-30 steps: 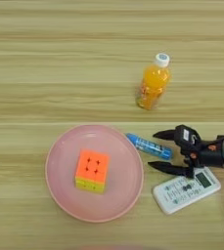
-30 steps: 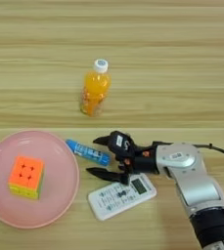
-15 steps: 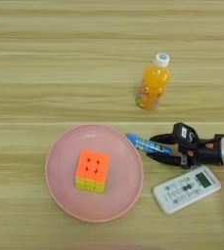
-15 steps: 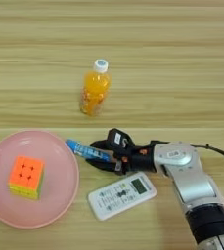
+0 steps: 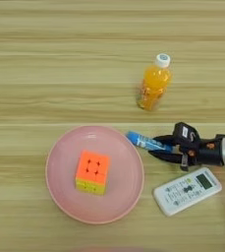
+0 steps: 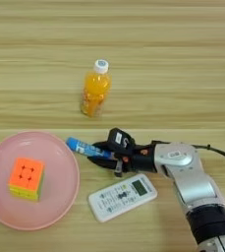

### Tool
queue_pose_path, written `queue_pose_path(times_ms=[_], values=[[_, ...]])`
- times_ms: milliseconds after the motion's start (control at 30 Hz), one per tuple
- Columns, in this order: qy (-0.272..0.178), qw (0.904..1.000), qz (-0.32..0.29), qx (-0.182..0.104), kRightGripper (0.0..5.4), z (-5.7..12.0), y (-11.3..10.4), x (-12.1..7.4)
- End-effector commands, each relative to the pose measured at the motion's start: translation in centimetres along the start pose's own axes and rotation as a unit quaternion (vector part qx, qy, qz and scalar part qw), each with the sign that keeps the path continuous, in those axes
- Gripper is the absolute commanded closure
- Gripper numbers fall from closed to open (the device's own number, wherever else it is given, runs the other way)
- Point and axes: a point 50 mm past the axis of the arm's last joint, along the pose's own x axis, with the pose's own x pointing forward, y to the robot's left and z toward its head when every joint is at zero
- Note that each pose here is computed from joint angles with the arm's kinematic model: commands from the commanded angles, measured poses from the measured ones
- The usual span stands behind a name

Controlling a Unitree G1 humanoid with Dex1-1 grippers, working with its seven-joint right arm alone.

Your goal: Move the objects on the table

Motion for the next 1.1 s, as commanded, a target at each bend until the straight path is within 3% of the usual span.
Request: queue_pose_path(times_ms=[33,400,800,1100], values=[[-0.016,0.9978,-0.046,-0.044,4.00,2.2,-2.1,-0.9],[-0.085,0.9886,-0.101,-0.071,4.01,5.3,-3.3,-1.5],[-0.141,0.9808,-0.090,-0.101,4.01,8.3,-2.0,-1.2],[-0.158,0.9795,-0.053,-0.113,4.01,9.4,-0.2,-0.8]])
